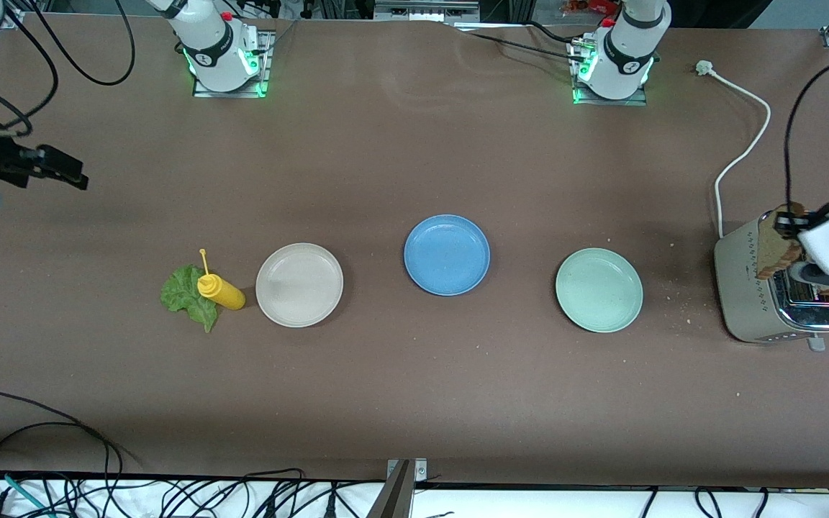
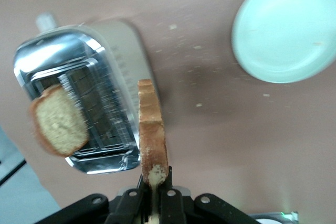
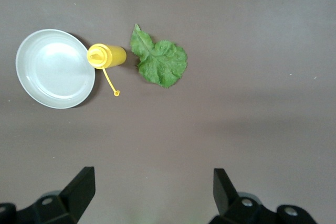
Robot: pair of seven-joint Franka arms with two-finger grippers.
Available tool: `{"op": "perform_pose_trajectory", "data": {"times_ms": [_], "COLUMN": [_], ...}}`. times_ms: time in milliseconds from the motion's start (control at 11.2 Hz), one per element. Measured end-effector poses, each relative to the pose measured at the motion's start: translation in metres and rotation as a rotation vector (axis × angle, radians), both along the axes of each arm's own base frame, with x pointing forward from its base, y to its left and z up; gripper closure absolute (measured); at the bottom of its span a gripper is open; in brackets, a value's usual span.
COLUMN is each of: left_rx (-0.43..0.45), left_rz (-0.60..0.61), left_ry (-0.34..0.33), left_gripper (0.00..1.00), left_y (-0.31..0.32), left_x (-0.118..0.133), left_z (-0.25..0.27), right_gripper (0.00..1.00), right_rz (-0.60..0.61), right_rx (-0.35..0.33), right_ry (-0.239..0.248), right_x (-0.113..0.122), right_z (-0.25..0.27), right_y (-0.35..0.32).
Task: Make sandwich in blue plate with both arms
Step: 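Grasp the bread slice and lift it out with the left gripper, then carry the bread to the blue plate while the right gripper reaches the lettuce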
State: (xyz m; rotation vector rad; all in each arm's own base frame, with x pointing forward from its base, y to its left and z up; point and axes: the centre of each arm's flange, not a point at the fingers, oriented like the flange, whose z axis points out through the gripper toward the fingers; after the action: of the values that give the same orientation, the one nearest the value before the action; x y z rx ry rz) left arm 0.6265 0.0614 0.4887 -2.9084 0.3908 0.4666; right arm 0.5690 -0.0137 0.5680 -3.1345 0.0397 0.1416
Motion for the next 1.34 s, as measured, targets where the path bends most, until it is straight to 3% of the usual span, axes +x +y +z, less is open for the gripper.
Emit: {"op": "perform_pose_trajectory", "data": {"times_ms": [268,625,983,1161,1340], "left_rx": [-0.087,-0.384,-0.727,-0.840,-0.918], "left_rz": [-0.166,-0.219,-0.069,0.016,0.016], "left_ry": [0.024,0.159,0.245,0.294,0.262], "left_gripper": [0.91,0.91,0.91,0.91,0.91], "left_y": [-0.107,-0.229,-0.323,-0.341,-0.357], "left_x": [-0.002,-0.005,-0.002,-0.002,0.001], "left_z": [0.001,-0.074,-0.165,-0.203,-0.234], "right_gripper": [0.00,0.00,0.00,0.00,0.00], "right_rz": [-0.004,-0.001,0.037,0.037,0.033], "right_rx": [0.010,0.004,-0.006,-0.011,-0.015], "right_ry": [0.044,0.046,-0.007,-0.030,-0.108], "right_x": [0.025,0.056,0.091,0.100,0.099], "right_z": [-0.049,-0.111,-0.193,-0.238,-0.279], "right_y": [0.002,0.002,-0.001,-0.002,-0.003]}}
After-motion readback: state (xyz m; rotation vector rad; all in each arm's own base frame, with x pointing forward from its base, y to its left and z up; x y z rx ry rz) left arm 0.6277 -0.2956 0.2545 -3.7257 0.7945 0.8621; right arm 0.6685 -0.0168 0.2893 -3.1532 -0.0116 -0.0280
